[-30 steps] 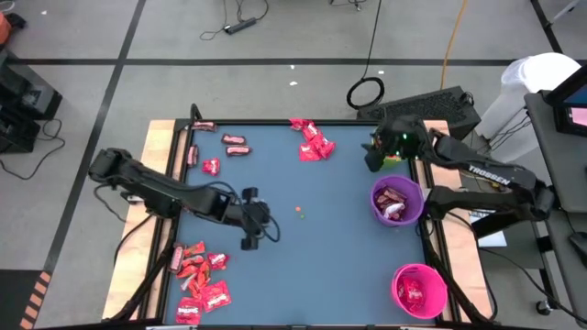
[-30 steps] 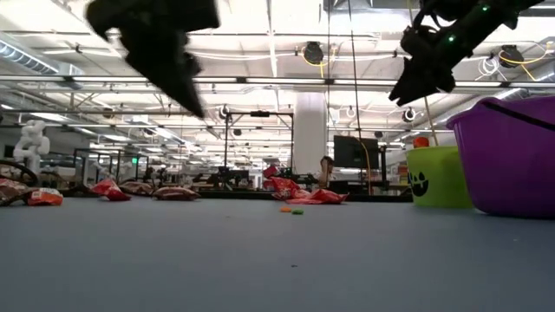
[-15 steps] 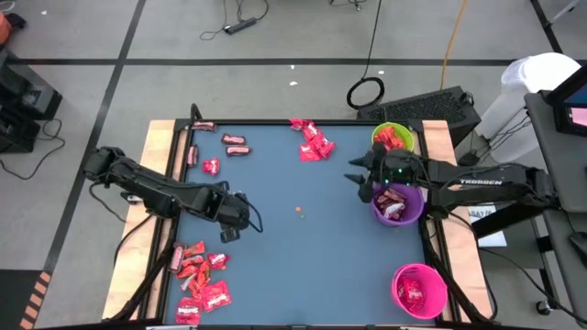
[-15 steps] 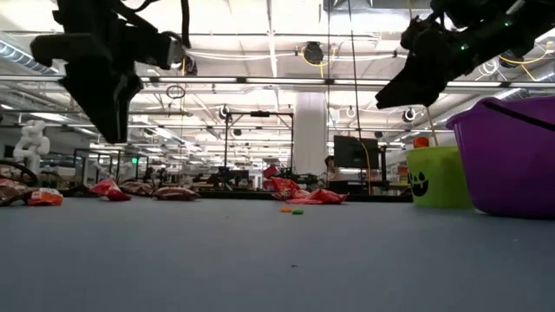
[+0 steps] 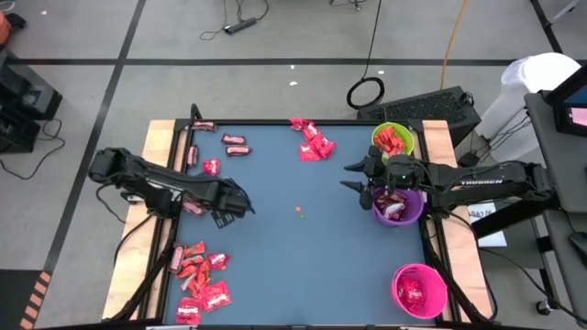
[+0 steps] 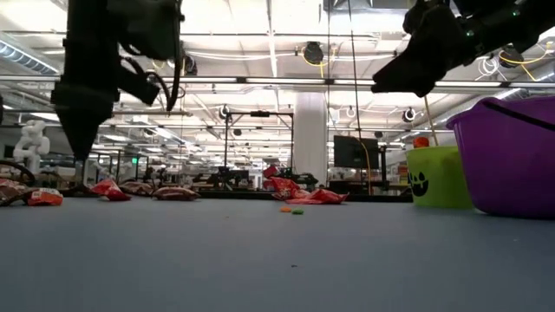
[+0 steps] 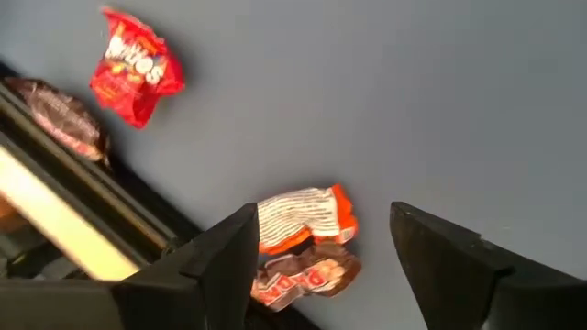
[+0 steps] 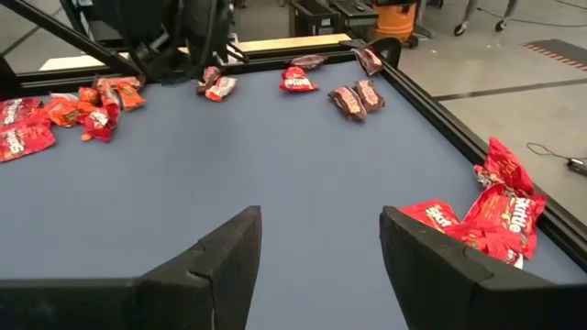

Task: Organize candy in baskets
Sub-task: Put the orange chocolate bar into the green bucket

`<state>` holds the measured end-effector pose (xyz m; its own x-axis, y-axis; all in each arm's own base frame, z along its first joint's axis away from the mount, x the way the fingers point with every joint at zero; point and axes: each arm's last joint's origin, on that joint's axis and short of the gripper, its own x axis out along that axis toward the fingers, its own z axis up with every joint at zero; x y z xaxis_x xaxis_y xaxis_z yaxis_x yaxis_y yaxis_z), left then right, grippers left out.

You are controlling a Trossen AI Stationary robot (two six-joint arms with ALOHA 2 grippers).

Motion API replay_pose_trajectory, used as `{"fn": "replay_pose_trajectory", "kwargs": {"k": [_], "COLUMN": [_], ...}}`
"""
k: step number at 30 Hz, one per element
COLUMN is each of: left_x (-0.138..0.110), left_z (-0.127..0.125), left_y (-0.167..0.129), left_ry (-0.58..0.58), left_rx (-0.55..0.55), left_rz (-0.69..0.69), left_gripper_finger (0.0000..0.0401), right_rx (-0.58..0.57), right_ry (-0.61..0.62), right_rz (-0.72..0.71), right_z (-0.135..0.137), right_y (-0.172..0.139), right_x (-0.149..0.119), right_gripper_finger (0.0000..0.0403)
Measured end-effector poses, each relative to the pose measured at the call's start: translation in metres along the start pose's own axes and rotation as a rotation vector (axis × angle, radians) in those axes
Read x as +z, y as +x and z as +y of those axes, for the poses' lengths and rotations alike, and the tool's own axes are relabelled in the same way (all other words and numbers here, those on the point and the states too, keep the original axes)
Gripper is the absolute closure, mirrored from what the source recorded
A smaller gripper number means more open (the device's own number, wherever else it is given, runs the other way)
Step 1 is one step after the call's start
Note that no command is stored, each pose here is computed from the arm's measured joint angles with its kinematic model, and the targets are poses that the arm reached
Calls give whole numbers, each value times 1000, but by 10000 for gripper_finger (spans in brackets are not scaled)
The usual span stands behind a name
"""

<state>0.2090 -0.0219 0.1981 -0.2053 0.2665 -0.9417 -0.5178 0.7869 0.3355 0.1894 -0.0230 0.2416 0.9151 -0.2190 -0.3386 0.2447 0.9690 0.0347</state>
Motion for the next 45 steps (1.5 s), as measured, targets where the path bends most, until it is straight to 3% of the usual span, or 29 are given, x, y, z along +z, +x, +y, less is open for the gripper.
{"fn": "replay_pose_trajectory", "kwargs": {"k": [6, 15, 27, 31, 40, 45], "left_x": [10, -1, -3, -3, -1, -2], "left_z": [-10, -14, -17, -18, -15, -15], "left_y": [21, 60, 71, 72, 74, 73], "left_ry": [18, 11, 63, 65, 71, 103], "left_rx": [86, 182, 112, 101, 109, 112], "left_rz": [93, 245, 238, 238, 245, 239], "left_gripper_finger": [150, 150, 159, 205, 349, 391], "right_rx": [0, -1, 0, 0, 0, -1], "right_ry": [2, 3, 4, 4, 4, 4], "right_rz": [1, 2, -11, -7, -6, -6], "right_z": [0, 0, 0, 0, 0, 0], "right_y": [0, 0, 0, 0, 0, 0], "right_x": [0, 0, 1, 1, 1, 1], "right_gripper_finger": [192, 192, 192, 192, 192, 192]}}
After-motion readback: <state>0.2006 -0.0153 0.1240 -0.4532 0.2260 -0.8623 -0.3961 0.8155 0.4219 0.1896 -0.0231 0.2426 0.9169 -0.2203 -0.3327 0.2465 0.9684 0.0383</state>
